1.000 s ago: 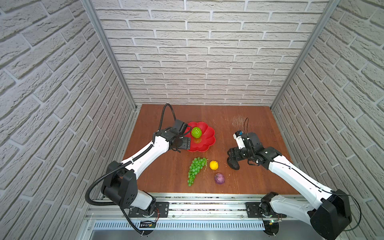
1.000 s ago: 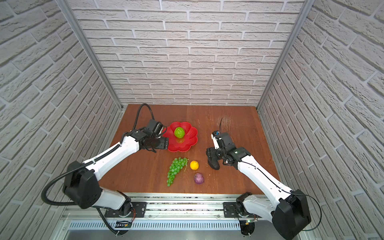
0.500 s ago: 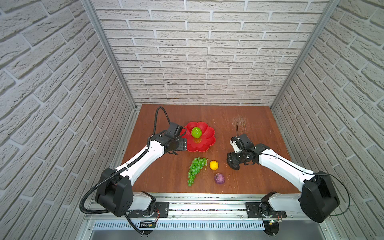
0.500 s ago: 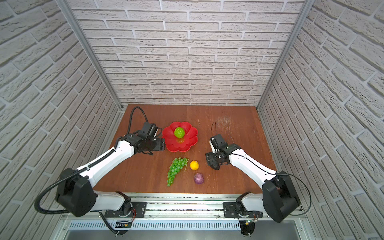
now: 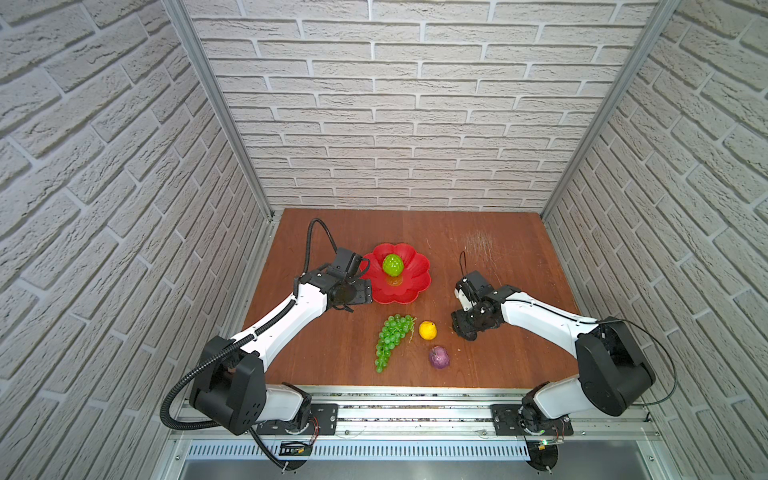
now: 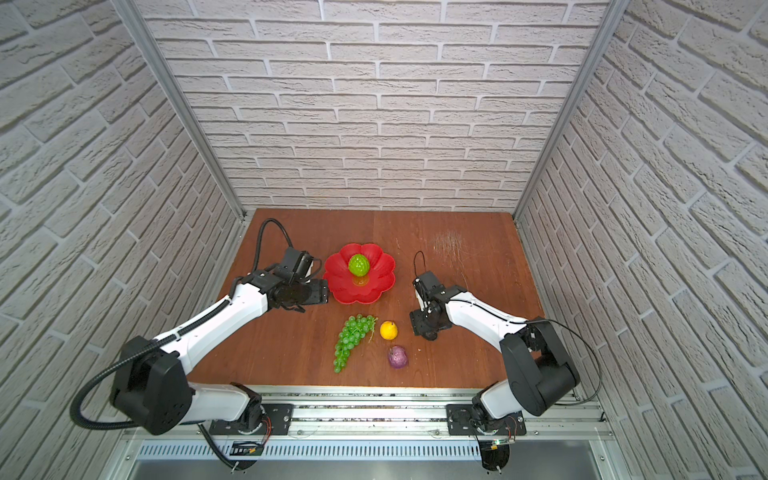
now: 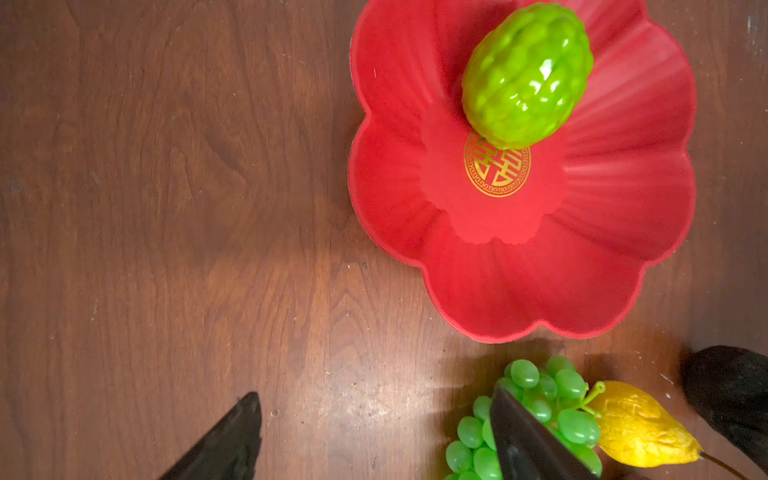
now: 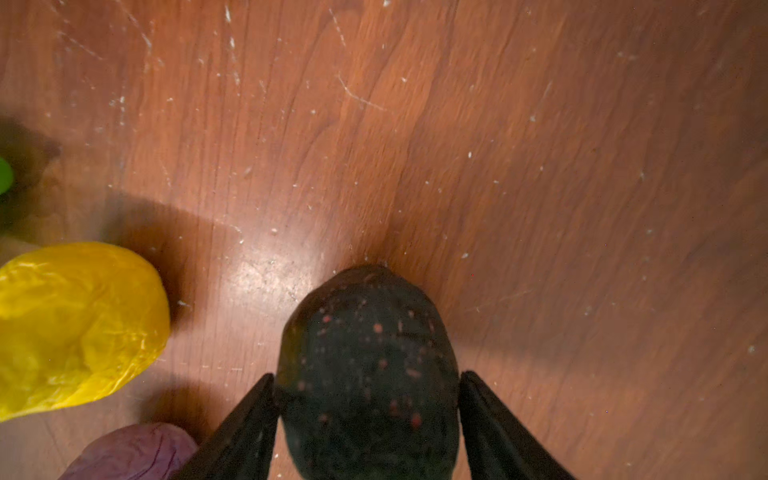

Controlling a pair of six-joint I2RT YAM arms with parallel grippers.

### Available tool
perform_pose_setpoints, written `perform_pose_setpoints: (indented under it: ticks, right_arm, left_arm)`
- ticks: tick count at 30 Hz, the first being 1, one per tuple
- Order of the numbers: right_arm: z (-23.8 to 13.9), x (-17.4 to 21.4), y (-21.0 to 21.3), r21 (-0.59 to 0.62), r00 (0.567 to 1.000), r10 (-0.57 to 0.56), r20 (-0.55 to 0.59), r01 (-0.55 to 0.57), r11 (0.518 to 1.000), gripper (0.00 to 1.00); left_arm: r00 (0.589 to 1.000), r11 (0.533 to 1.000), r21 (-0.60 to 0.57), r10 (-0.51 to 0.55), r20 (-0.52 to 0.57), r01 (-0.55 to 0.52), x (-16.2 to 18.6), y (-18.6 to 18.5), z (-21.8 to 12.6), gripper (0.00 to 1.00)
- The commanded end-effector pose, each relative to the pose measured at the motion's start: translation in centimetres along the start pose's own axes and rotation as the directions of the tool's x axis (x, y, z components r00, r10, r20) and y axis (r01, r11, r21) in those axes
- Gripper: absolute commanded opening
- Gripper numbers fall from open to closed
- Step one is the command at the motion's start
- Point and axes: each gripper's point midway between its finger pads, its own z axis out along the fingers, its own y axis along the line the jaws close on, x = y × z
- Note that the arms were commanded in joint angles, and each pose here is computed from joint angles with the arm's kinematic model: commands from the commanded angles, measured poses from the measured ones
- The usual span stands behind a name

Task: Place and organize the fake fruits in the fruit bowl
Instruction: 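Grasp the dark avocado with the right gripper while the left draws back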

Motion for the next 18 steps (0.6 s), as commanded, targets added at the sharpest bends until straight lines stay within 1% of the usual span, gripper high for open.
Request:
perform_pose_setpoints:
  ticks: [1, 7, 9, 18]
  right_arm:
    - [0.0, -0.8, 0.7, -0.02, 1.0, -0.016, 0.021, 0.017, 1.0, 0.67]
    - [0.6, -0.7, 0.8, -0.023, 1.0, -0.008, 0.005, 0.008, 1.0, 0.61]
    - [0.6, -0.7, 0.8, -0.022, 1.0, -0.007, 0.005, 0.007, 1.0, 0.56]
    - [-0.6, -0.8, 0.8, -0.02, 0.999, -0.015, 0.037, 0.015, 1.0, 0.46]
  left_arm:
    - [0.999, 1.0, 0.017, -0.019, 0.033, 0.018, -0.6, 0.0, -0.4, 0.86]
    - [0.999, 1.0, 0.015, -0.022, 0.026, 0.021, -0.4, 0.2, -0.2, 0.86]
    - [0.999, 1.0, 0.013, -0.024, 0.026, 0.024, -0.4, 0.3, -0.1, 0.85]
    - [0.999, 0.999, 0.012, -0.032, 0.023, 0.032, -0.1, 0.5, 0.0, 0.86]
